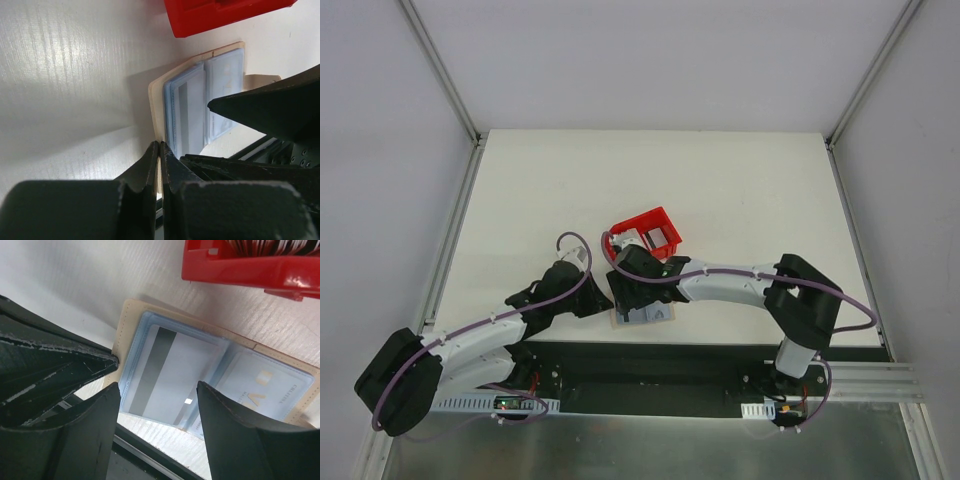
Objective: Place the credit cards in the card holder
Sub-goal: Turn over the card slot in the card holder.
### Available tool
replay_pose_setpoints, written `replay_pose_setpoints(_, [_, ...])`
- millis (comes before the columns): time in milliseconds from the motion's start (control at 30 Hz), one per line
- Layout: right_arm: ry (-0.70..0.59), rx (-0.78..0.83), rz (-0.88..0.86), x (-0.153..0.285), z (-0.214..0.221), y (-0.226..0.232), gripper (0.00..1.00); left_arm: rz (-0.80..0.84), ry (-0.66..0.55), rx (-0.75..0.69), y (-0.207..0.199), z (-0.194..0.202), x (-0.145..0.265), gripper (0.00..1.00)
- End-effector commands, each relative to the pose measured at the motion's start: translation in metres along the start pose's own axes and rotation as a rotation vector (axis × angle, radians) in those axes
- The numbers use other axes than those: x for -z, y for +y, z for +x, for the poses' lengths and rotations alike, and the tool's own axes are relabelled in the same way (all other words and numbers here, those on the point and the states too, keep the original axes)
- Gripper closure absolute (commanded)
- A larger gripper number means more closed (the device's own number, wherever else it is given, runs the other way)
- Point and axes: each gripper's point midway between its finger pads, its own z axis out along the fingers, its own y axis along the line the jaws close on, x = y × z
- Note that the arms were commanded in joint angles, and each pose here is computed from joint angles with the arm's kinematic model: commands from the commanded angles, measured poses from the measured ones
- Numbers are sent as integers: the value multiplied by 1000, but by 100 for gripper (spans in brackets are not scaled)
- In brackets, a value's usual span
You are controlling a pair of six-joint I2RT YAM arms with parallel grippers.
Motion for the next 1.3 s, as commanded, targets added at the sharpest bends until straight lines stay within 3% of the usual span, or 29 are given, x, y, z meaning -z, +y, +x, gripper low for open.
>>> replay_pose_setpoints(0, [-15, 2, 45, 2, -11, 1, 35, 16, -22, -4, -3, -4, 2, 100])
replay_pose_setpoints(367, [18, 20, 121, -5, -4, -11, 35, 19, -23, -3, -3, -3, 3, 100])
replay_pose_setpoints(1267, [-60, 39, 149, 19, -21, -13, 38, 2, -14, 0, 2, -1, 1, 100])
